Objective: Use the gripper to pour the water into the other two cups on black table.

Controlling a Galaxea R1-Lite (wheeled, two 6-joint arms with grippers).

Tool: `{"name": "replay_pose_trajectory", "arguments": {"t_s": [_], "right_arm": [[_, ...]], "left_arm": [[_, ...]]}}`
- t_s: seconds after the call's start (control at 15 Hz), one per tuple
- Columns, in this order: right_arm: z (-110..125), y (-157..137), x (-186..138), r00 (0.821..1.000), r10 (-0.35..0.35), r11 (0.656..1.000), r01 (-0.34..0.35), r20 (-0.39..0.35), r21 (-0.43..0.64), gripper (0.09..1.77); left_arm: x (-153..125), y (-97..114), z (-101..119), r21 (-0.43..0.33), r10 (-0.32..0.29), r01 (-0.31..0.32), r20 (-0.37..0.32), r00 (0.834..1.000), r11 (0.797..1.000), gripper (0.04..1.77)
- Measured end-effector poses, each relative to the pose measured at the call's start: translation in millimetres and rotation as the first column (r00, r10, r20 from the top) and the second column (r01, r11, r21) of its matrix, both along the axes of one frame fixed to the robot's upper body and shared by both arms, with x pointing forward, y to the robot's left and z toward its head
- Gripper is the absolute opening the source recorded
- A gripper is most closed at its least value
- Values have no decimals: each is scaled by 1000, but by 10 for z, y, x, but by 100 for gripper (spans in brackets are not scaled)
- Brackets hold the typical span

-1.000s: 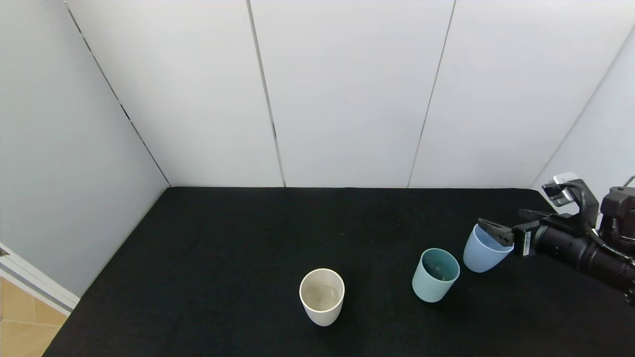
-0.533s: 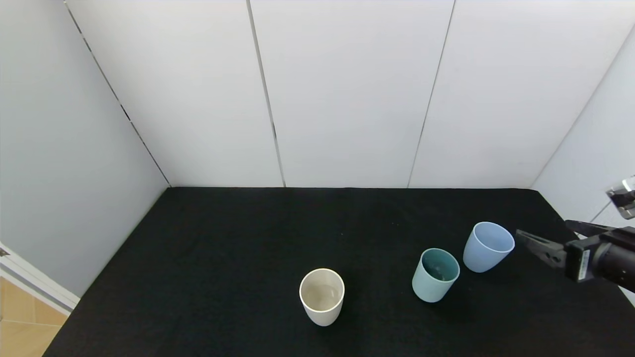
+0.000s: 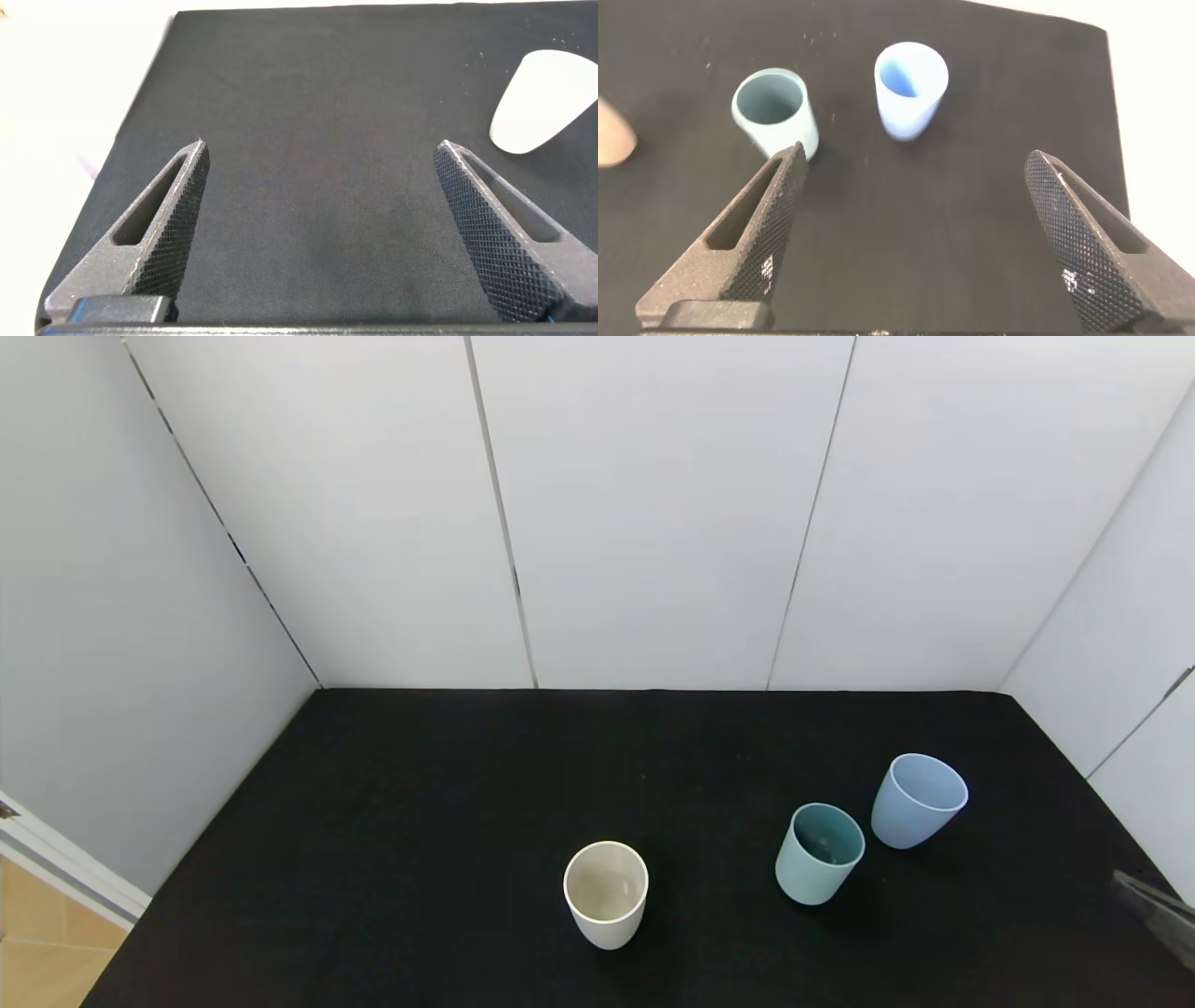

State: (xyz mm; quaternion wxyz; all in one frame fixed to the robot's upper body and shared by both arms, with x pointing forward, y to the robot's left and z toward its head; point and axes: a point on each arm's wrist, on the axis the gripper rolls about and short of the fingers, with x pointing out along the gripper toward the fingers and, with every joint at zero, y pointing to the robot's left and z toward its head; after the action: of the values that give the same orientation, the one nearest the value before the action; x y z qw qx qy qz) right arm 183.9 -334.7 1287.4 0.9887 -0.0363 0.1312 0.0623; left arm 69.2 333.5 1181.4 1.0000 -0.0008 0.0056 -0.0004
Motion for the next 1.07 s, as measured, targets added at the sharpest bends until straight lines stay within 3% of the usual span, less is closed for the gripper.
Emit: {"name": "replay_pose_trajectory", "arguments": {"t_s": [0.4,0.6,0.8,0.93,1.07], "right_arm": [[-199,8,-858,997,-22,1000,23,79,-2,170],[-384,6,-1180,982,-43,999,44,184,-3,170],[-600,-22,-1269,943,-160,986,141,292,86,170],[-750,-25,-1226,930,-166,985,143,328,94,170],[-900,-21,-1173,932,-141,990,123,335,72,170]], "left_arm": [[0,0,0,0,0,0,0,1000,1000,172],[0,0,0,0,0,0,0,1000,1000,172],[0,0,0,0,1,-1,0,1000,1000,172],[0,0,0,0,1,-1,0,1000,1000,172],[0,0,0,0,1,-1,0,1000,1000,172]]}}
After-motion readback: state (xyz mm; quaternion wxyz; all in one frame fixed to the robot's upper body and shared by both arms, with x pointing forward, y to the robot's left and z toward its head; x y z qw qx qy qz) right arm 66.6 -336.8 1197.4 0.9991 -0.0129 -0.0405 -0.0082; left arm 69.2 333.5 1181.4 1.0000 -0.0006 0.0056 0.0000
